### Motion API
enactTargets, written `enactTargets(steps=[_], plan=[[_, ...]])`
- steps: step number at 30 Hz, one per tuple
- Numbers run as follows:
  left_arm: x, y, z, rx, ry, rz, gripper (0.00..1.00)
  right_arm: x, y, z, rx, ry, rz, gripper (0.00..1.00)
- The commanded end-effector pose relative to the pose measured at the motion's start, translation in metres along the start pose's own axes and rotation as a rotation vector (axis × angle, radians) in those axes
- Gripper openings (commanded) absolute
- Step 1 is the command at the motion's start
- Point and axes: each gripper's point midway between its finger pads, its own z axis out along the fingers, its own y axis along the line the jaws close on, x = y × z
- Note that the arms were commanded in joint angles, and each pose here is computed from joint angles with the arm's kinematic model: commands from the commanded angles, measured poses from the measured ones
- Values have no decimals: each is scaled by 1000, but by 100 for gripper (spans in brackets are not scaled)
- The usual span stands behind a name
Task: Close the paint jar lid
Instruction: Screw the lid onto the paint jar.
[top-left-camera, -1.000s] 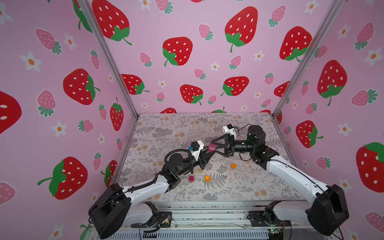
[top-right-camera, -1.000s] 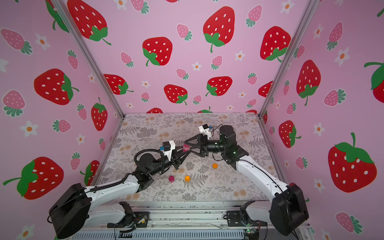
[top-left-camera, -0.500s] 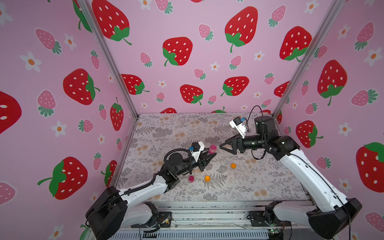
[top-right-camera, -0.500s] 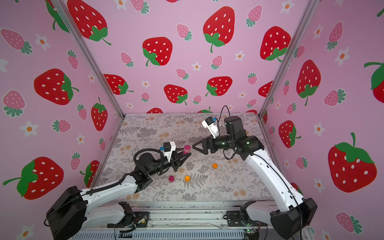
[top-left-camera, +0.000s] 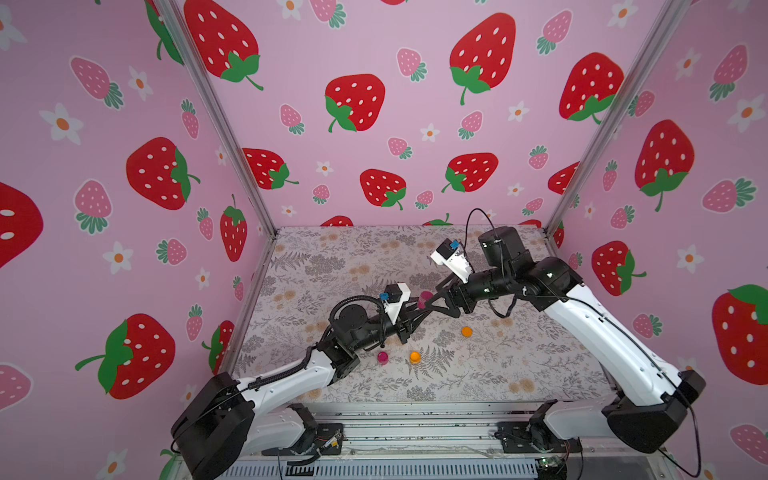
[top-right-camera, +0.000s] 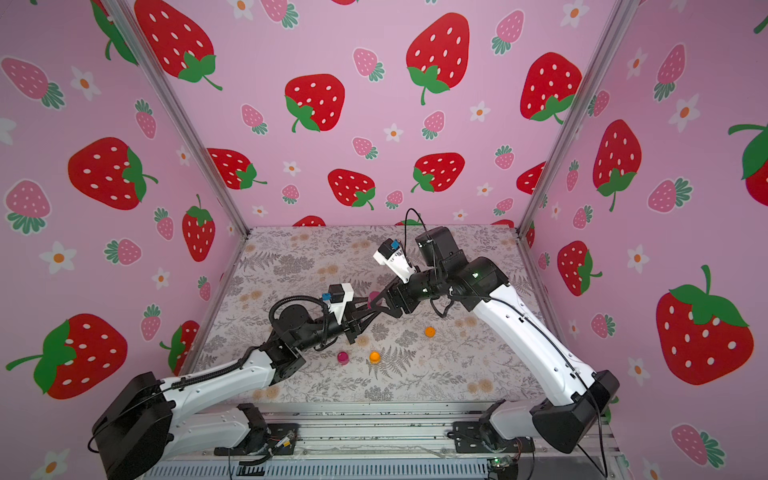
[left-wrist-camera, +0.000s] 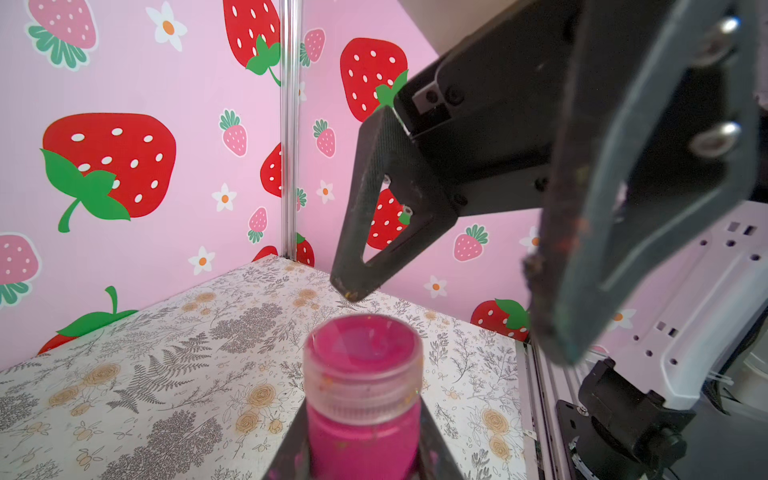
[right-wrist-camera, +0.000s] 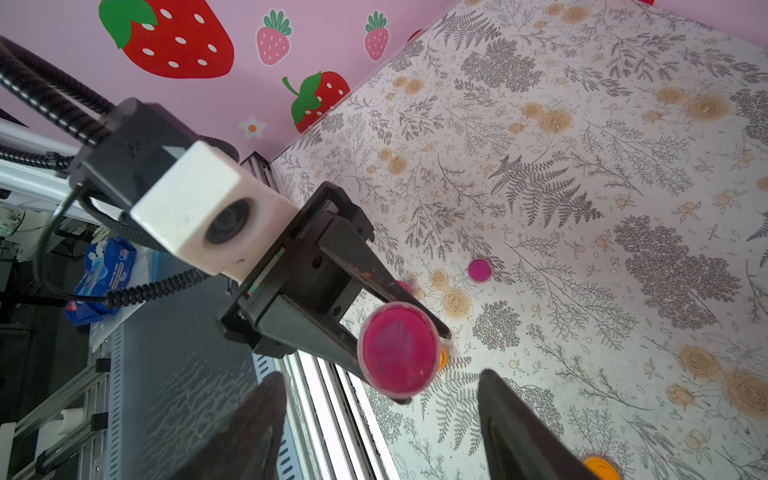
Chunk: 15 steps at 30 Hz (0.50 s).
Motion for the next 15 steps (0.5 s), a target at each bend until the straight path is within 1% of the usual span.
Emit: enactTargets(steps=[1,3,8,15], plan=[[-30,-5,2,28,-66,24,28,7,-4,1,39,47,-6,73],[-30,-5,1,27,-68,24,28,6,-6,4,48,51,-5,72],[-30,-5,1,25,-67,23,28,1,-8,7,61,61,6,65],[-30,-5,1,26,-62,23,28,-3,-11,10,79,73,6,59]])
